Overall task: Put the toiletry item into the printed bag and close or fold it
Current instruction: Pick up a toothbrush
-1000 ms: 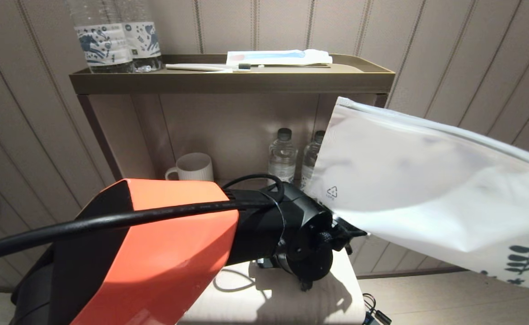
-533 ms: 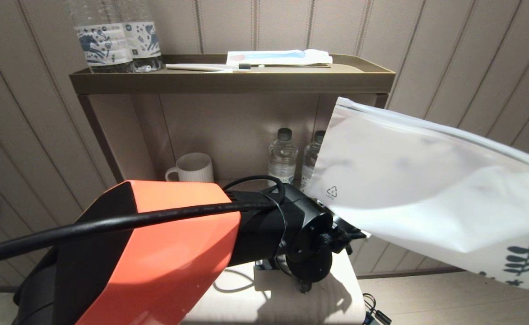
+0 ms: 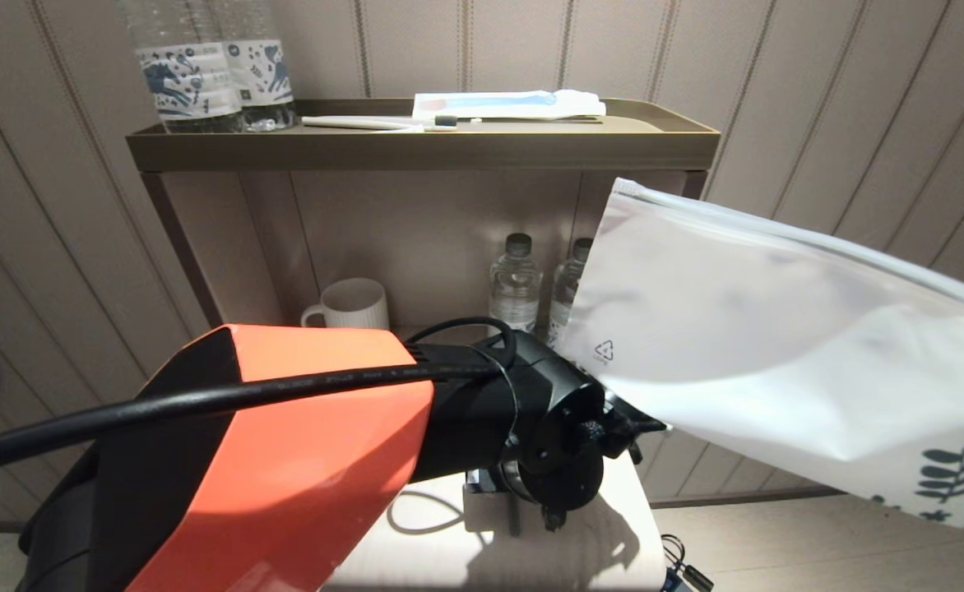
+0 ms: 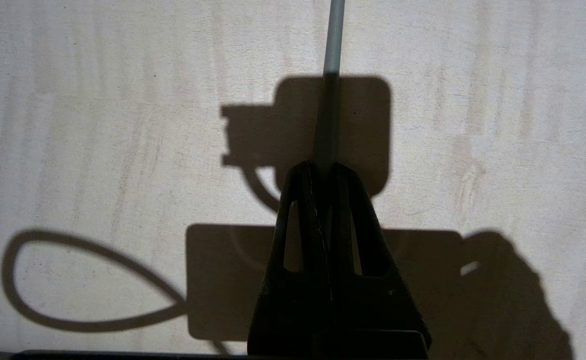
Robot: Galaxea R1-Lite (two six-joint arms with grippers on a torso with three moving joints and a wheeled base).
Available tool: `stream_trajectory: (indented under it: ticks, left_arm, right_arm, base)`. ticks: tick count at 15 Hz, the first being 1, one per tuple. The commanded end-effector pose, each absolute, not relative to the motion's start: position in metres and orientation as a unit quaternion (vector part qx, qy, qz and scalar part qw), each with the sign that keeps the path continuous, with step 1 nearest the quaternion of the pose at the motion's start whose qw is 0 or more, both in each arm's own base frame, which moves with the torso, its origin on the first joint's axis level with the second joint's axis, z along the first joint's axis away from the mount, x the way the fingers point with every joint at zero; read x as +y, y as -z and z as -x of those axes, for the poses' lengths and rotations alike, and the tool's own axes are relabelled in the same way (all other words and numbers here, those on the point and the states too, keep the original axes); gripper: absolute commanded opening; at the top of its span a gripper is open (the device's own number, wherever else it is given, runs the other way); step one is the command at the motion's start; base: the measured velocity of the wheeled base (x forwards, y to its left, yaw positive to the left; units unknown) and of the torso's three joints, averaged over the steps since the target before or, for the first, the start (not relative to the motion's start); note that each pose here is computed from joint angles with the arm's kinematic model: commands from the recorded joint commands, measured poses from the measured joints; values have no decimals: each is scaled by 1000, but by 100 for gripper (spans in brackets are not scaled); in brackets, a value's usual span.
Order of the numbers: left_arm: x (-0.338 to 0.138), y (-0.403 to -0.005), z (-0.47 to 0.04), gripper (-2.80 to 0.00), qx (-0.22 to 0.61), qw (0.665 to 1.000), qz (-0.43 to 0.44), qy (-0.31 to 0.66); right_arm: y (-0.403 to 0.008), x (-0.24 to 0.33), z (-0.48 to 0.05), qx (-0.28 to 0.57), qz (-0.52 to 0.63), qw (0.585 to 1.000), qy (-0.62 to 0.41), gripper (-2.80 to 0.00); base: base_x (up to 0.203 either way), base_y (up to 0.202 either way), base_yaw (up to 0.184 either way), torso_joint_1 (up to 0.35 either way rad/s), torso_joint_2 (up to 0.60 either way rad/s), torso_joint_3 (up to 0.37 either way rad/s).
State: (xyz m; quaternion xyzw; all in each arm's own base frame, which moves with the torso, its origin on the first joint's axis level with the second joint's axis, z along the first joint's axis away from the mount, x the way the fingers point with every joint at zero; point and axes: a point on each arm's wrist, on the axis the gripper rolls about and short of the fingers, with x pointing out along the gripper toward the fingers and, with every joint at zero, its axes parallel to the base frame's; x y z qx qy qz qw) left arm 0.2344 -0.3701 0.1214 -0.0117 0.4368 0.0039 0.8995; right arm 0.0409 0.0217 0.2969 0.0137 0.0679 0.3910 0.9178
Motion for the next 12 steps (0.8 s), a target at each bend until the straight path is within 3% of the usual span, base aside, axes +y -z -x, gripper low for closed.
stream_trajectory:
  ticks: [1, 6, 12]
  left_arm:
    - [-361, -132, -239, -280, 436, 900, 28, -10]
    - [-296, -180, -256, -280, 491, 862, 125, -2]
    - [-214, -243, -242, -280, 465, 863, 198, -1]
  right_arm:
    - [-297, 22, -41, 70, -14, 918, -391, -280]
    - [-297, 21, -41, 68, -12, 920, -387, -280]
    - [-284, 23, -49, 101, -13, 917, -386, -280]
  base:
    - [0, 0, 0, 0, 0, 0]
    - [0, 0, 0, 0, 0, 0]
    - [0, 0, 0, 0, 0, 0]
